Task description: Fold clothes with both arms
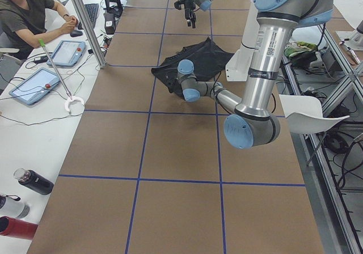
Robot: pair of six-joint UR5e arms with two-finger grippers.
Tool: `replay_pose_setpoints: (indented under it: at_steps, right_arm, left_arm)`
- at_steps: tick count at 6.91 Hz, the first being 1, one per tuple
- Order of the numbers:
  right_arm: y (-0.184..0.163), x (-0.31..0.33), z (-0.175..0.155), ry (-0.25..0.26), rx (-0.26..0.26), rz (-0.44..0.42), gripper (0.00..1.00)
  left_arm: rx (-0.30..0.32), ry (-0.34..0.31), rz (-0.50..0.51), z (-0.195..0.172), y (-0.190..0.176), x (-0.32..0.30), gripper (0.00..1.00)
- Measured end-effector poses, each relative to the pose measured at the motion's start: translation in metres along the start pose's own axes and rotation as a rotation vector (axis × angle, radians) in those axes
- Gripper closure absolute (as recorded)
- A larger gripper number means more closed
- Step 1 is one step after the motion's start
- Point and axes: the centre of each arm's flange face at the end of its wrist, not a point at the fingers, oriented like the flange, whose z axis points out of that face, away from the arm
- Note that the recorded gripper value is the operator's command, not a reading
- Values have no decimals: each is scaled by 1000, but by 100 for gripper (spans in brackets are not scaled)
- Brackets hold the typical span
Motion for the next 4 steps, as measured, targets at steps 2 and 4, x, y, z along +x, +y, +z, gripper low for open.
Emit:
replay_pose_setpoints:
  at_steps: [2,4]
  right_arm:
    - [0,1,0,3,-2,2,0]
    - [-1,2,0,3,-1,3,0]
  left_arm:
    - [-1,1,2,1,0,2,57]
    - [-2,1,2,4,-1,6,100]
